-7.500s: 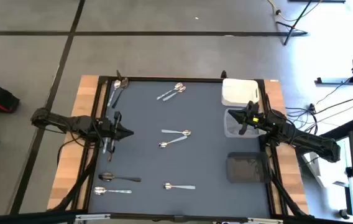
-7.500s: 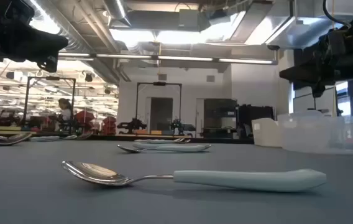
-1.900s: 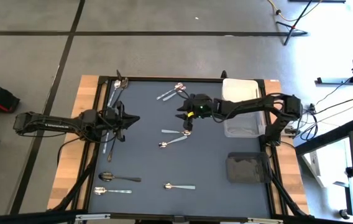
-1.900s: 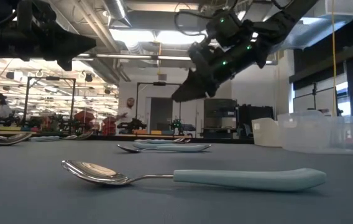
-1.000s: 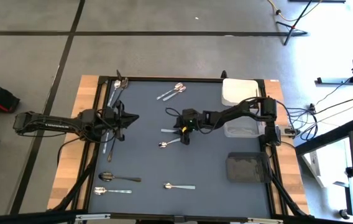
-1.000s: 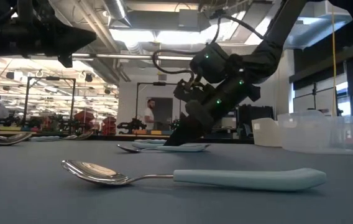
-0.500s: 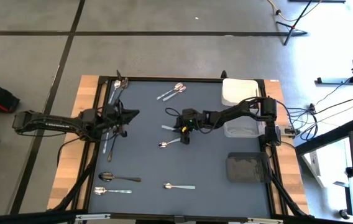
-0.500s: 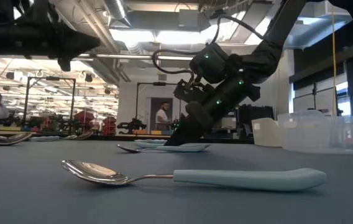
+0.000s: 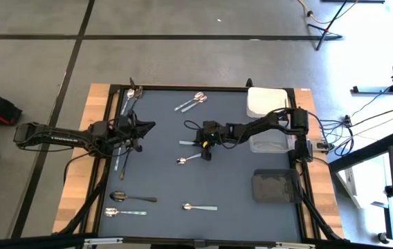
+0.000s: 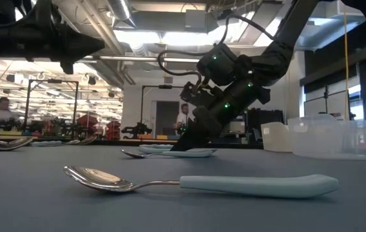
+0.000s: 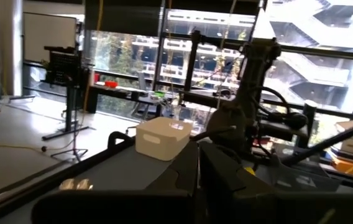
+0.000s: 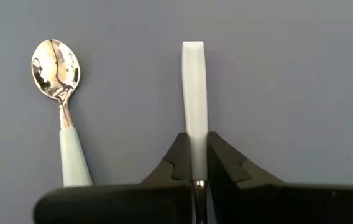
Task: Sort silverware by color (type)
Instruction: Put the light blue spoon into the white bin
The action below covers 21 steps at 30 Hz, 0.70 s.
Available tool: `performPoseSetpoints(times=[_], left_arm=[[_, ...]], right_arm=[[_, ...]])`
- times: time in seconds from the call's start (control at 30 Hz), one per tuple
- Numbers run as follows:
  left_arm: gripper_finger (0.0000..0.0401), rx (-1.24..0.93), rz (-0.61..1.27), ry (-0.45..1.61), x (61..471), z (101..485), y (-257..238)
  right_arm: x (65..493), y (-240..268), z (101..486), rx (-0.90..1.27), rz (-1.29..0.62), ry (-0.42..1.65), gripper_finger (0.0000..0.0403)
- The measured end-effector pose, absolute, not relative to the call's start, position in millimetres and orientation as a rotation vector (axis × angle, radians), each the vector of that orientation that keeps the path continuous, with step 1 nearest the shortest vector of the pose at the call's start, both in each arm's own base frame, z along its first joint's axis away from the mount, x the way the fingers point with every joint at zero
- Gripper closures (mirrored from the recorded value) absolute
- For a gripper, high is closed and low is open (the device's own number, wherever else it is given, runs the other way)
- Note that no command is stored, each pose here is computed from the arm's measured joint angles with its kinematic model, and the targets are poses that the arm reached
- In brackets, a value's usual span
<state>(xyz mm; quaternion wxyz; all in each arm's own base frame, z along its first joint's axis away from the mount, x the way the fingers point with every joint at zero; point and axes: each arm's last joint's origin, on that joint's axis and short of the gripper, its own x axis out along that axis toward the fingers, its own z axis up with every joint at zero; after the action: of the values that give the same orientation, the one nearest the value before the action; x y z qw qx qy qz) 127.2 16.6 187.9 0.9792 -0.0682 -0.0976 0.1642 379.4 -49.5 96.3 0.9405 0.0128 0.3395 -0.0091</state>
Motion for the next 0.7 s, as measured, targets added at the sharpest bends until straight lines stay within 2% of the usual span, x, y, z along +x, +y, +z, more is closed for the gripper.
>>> performPoseSetpoints(times=[0.43,0.7], left_arm=[[0.039,-0.138,0.331,-0.208,127,189,17],[0.039,-0.138,0.332,-0.207,127,189,17]], right_arm=[[370,-50,114,0.015,-0.057,0.738,0.0396],[351,-48,134,0.001,-0.084,0.691,0.0396]])
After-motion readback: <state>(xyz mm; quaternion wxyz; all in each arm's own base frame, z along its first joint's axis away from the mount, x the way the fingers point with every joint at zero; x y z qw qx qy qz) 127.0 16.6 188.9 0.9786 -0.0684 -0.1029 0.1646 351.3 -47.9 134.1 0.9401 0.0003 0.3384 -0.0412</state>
